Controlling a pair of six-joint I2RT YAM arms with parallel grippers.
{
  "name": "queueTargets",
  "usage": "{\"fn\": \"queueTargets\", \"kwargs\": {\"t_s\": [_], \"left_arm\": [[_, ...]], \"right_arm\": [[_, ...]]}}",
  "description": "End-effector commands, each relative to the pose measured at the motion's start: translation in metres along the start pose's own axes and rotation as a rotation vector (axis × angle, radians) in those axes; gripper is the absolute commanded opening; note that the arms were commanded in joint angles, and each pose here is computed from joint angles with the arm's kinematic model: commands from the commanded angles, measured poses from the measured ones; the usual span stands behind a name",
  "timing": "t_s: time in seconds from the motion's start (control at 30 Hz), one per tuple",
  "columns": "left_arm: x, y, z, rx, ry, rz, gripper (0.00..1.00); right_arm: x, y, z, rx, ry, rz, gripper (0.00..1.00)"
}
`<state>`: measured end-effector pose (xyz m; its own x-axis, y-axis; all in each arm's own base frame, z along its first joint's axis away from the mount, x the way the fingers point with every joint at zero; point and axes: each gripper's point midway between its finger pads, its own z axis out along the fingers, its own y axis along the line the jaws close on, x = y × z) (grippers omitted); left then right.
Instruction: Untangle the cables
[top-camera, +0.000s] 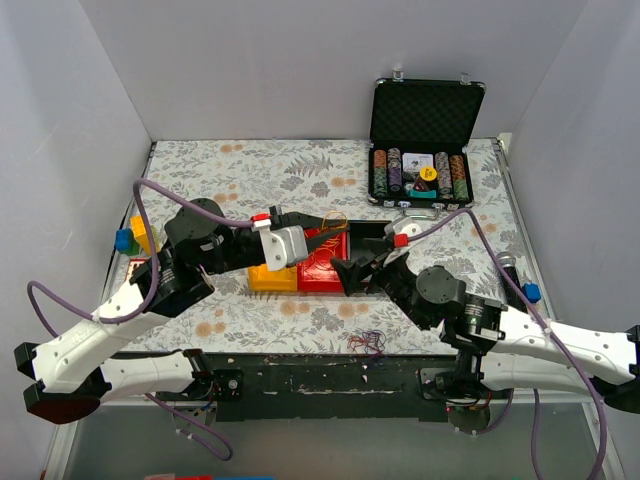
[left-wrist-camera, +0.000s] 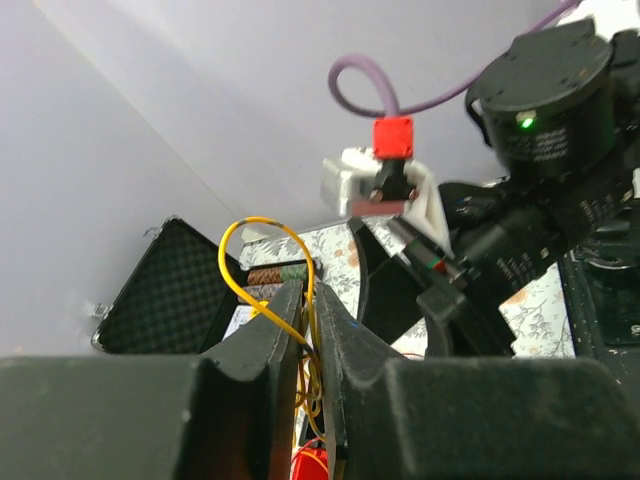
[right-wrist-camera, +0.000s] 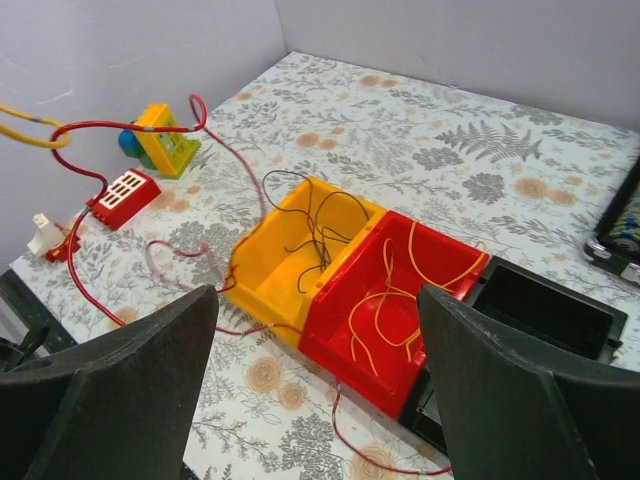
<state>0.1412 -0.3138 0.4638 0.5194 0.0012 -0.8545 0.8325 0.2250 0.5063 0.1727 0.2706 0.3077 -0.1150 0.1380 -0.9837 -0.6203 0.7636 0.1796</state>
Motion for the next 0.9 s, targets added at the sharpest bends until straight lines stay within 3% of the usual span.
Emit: {"fn": "queueTargets", "kwargs": {"t_s": [0.0,0.23,0.47,0.87], "left_arm": [[-0.024,-0.005,-0.005,0.051,-0.063,0.009,0.14],[-0.024,-0.007,-0.006,0.067,-0.066,0.031,0.15],[-0.005,-0.009,-0.006,0.054,-0.023,0.067,0.13],[0.007,-0.008,-0.002,0.035,-0.001,0.066,0.13]], "right_arm": [[-0.029,0.027,0.010,-0.112,-0.084,0.087,0.89],[-0.033,0.027,0.018,-0.099,-0.078,0.094,0.87],[-0.035,0.006,-0.005,-0.061,-0.093,0.140,0.84],[-0.035,0.046,-0.014,-0.278,-0.047,0.204,0.75]]}}
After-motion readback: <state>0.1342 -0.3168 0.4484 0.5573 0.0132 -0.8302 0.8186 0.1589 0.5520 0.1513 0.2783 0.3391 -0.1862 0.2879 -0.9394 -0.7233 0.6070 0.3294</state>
